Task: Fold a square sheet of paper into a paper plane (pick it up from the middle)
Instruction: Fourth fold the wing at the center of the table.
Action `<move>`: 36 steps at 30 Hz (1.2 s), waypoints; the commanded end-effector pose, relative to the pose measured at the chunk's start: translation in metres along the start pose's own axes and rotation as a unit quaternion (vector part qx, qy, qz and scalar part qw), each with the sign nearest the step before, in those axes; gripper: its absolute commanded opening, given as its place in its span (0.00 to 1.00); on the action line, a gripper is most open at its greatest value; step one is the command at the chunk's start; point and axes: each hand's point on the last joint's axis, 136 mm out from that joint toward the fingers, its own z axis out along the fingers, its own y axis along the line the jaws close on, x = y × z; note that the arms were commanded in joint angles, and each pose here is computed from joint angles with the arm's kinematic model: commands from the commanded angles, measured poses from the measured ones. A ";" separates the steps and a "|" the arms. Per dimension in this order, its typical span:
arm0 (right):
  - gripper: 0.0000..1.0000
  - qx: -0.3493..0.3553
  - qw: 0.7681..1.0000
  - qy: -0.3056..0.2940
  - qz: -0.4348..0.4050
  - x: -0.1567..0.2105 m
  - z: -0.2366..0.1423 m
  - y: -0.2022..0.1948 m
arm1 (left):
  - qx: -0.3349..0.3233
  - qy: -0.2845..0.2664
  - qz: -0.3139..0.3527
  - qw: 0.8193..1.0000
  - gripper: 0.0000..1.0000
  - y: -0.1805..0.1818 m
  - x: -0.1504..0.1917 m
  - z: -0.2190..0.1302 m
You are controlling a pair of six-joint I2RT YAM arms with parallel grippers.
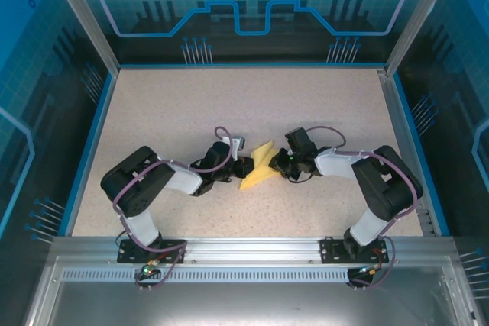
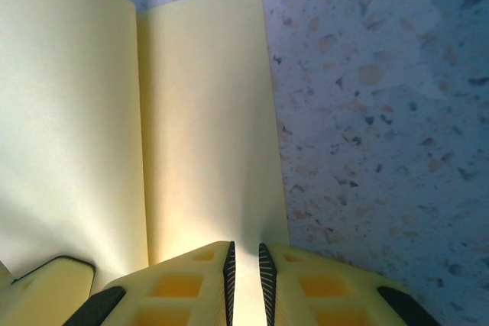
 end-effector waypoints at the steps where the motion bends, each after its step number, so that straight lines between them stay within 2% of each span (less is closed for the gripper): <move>1: 0.19 0.070 0.997 0.000 0.015 0.005 0.005 -0.035 | 0.019 0.012 -0.013 1.000 0.15 -0.006 0.004 -0.003; 9: 0.18 0.073 0.997 -0.002 0.016 0.005 0.004 -0.036 | 0.031 0.037 -0.016 0.999 0.19 -0.014 0.008 -0.006; 18: 0.17 0.077 0.997 -0.001 0.018 0.005 0.006 -0.038 | 0.057 0.037 -0.008 0.998 0.28 -0.025 0.008 -0.009; 36: 0.16 0.073 0.997 0.005 0.023 0.007 0.007 -0.038 | 0.059 0.066 -0.042 0.995 0.15 -0.018 0.028 0.001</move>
